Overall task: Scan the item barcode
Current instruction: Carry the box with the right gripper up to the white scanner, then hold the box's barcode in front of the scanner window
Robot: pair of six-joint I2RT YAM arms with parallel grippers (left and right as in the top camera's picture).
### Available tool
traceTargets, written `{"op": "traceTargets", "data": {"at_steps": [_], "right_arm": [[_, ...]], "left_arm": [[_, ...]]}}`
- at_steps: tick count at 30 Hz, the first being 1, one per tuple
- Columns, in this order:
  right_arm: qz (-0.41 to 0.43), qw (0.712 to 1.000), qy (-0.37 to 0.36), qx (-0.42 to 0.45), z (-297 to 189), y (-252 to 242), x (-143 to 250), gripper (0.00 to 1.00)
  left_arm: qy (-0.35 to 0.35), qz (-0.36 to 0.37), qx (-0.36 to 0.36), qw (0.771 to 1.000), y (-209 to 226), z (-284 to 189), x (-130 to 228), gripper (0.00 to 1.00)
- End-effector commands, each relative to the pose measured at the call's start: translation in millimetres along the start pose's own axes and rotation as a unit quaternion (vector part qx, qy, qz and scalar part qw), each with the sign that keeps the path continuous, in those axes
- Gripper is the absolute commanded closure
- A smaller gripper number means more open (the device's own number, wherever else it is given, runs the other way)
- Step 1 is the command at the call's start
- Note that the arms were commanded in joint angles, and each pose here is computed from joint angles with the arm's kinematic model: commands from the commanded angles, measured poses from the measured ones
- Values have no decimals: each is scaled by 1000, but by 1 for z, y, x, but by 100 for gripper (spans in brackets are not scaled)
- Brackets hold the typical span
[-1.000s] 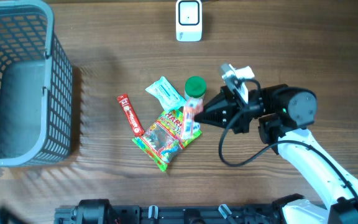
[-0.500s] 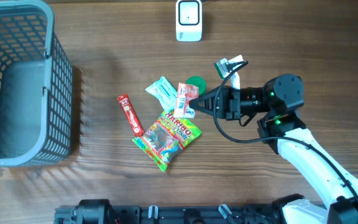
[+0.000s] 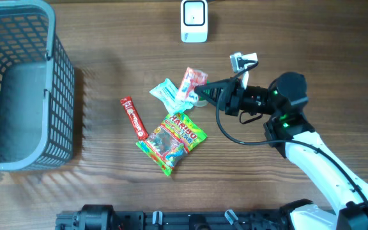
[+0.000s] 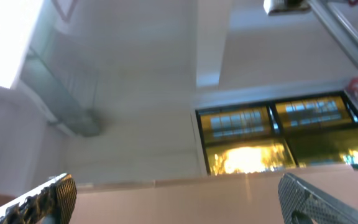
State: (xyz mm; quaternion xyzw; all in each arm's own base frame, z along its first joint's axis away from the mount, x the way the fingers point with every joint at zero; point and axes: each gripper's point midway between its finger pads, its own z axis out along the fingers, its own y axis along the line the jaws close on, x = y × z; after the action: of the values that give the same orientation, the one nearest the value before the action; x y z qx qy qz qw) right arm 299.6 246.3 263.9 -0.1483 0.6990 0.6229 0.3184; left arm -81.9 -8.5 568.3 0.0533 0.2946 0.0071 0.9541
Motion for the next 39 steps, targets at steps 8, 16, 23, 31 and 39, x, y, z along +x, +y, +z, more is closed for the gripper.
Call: {"op": "traceTargets", "data": {"at_steps": [8, 16, 23, 31, 39], "right_arm": [[-275, 834, -88, 469, -67, -84, -126, 95], [-378, 721, 17, 581, -55, -144, -128, 95], [-533, 524, 102, 656, -10, -177, -157, 95], [-636, 341, 176, 669, 44, -248, -163, 95], [-635, 343, 203, 662, 56, -283, -150, 96]], "left_arm": [[234, -9, -2, 972, -4, -18, 129, 0], [336, -20, 11, 942, -16, -26, 240, 0], [384, -19, 18, 923, -21, -40, 287, 0], [396, -9, 24, 918, -22, -45, 299, 0], [396, -9, 23, 918, -22, -45, 299, 0]]}}
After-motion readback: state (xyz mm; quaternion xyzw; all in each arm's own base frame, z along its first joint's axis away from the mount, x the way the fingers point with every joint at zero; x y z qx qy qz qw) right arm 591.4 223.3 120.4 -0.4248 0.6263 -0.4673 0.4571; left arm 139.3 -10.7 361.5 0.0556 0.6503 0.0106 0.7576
